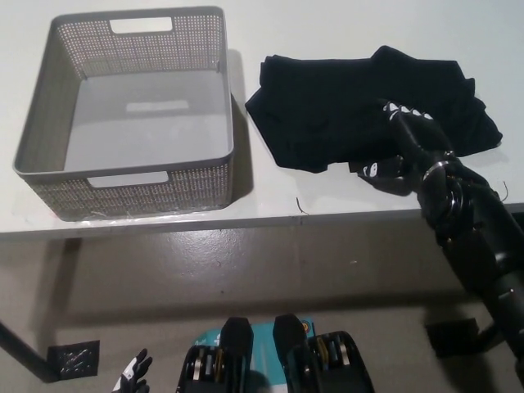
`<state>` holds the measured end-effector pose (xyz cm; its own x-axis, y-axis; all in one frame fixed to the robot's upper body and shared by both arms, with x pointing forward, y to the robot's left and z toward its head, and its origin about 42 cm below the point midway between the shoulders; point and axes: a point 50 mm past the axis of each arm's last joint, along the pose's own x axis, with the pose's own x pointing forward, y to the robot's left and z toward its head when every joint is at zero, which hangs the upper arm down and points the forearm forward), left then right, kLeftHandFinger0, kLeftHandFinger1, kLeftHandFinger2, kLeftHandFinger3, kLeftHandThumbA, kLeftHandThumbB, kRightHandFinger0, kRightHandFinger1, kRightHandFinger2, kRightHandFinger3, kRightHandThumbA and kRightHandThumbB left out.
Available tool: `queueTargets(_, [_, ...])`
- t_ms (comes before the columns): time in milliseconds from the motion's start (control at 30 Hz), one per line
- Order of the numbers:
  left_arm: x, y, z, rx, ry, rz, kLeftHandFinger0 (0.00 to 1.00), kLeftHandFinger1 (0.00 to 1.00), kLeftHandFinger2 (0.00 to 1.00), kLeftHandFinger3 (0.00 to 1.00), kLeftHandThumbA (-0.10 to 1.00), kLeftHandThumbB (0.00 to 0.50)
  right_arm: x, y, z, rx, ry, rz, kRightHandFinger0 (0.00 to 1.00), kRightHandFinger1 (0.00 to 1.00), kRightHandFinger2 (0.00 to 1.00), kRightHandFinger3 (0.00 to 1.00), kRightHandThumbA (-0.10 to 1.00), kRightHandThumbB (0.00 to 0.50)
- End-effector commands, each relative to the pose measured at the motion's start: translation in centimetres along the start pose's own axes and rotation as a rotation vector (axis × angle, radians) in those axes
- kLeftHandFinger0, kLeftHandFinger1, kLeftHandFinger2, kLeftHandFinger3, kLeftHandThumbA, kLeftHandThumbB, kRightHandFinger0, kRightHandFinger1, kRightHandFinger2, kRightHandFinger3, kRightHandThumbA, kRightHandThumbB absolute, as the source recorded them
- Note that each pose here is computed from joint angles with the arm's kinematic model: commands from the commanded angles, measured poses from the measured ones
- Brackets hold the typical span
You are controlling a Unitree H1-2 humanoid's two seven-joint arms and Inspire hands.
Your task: Use the right hand to pick up a t shirt on the right hand side and place it into a contianer on the left side
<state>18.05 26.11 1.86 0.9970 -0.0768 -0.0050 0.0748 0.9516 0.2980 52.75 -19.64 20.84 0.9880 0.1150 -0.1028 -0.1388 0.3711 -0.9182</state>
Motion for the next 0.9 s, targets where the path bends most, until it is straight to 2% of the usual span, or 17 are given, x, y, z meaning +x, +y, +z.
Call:
queueTargets(0, [0.1,-0.1,1.0,0.009,-0.058,-0.017,1.0,1.0,1.0,1.0,1.0,0.225,1.5,-3.1,2.6,0.032,-0.094,-0.143,1.0,1.0,1.0,1.0,0.59,0.249])
queueTargets(33, [0.1,-0.2,1.0,0.008,-0.061,-0.02,1.0,1.0,1.0,1.0,1.0,0.222,1.5,-3.0,2.5,0.059,-0.101,-0.182,1.0,1.0,1.0,1.0,0.45,0.25])
queueTargets(67, [0.2,-0.3,1.0,0.014,-0.06,-0.024,1.0,1.0,1.0,1.0,1.0,0.218,1.5,-3.0,2.5,0.109,-0.113,-0.228,1.0,1.0,1.0,1.0,0.2,0.236])
queueTargets(100, [0.2,-0.4,1.0,0.014,-0.06,-0.021,1.0,1.0,1.0,1.0,1.0,0.225,1.6,-3.0,2.6,0.15,-0.143,-0.297,0.63,0.78,0.77,0.63,-0.08,0.241])
queueTargets(133, [0.1,-0.4,1.0,0.016,-0.059,-0.018,1.0,1.0,1.0,1.0,1.0,0.224,1.6,-3.0,2.8,0.182,-0.169,-0.327,0.28,0.42,0.41,0.29,-0.1,0.12])
queueTargets(167, [0.1,-0.4,1.0,0.019,-0.058,-0.017,1.0,1.0,1.0,1.0,1.0,0.222,1.7,-3.0,2.9,0.207,-0.19,-0.332,0.09,0.26,0.36,0.32,-0.1,0.138])
queueTargets(200, [0.2,-0.5,1.0,0.018,-0.06,-0.016,1.0,1.0,1.0,1.0,1.0,0.22,1.8,-3.0,3.0,0.234,-0.214,-0.338,0.0,0.06,0.27,0.29,-0.1,0.113])
queueTargets(233, [0.1,-0.4,1.1,0.019,-0.057,-0.017,1.0,1.0,1.0,1.0,1.0,0.217,1.9,-3.0,3.1,0.271,-0.249,-0.347,0.0,0.03,0.35,0.38,-0.1,0.083])
queueTargets(267, [0.1,-0.5,1.3,0.019,-0.057,-0.017,1.0,1.0,1.0,1.0,1.0,0.205,1.9,-3.0,3.2,0.274,-0.262,-0.348,0.0,0.05,0.44,0.48,-0.1,0.093])
queueTargets(333, [0.0,-0.5,1.3,0.021,-0.061,-0.016,1.0,1.0,1.0,1.0,1.0,0.205,1.9,-2.9,3.5,0.28,-0.293,-0.333,0.0,0.1,0.47,0.52,-0.1,0.132])
queueTargets(500, [0.1,-0.5,1.1,0.022,-0.06,-0.024,1.0,1.0,1.0,1.0,1.0,0.225,1.6,-2.2,3.2,0.296,-0.304,-0.322,0.0,0.13,0.51,0.55,-0.1,0.114])
queueTargets(633, [0.0,-0.7,1.1,0.012,-0.056,-0.023,1.0,1.0,1.0,1.0,1.0,0.208,1.4,-1.7,2.7,0.32,-0.307,-0.321,0.0,0.21,0.57,0.6,-0.1,0.072])
queueTargets(733, [0.0,-0.9,1.2,0.015,-0.059,-0.026,1.0,1.0,1.0,1.0,1.0,0.203,1.4,-1.9,2.6,0.356,-0.316,-0.352,0.0,0.22,0.57,0.61,-0.1,0.09])
queueTargets(800, [0.0,-0.9,1.2,0.012,-0.056,-0.025,1.0,1.0,1.0,1.0,1.0,0.209,1.6,-2.3,2.8,0.375,-0.325,-0.378,0.0,0.24,0.62,0.67,-0.1,0.09])
queueTargets(867, [-0.1,-1.0,1.0,0.004,-0.052,-0.023,1.0,1.0,1.0,1.0,1.0,0.211,1.8,-3.3,3.3,0.407,-0.341,-0.431,0.0,0.23,0.62,0.66,-0.1,0.081])
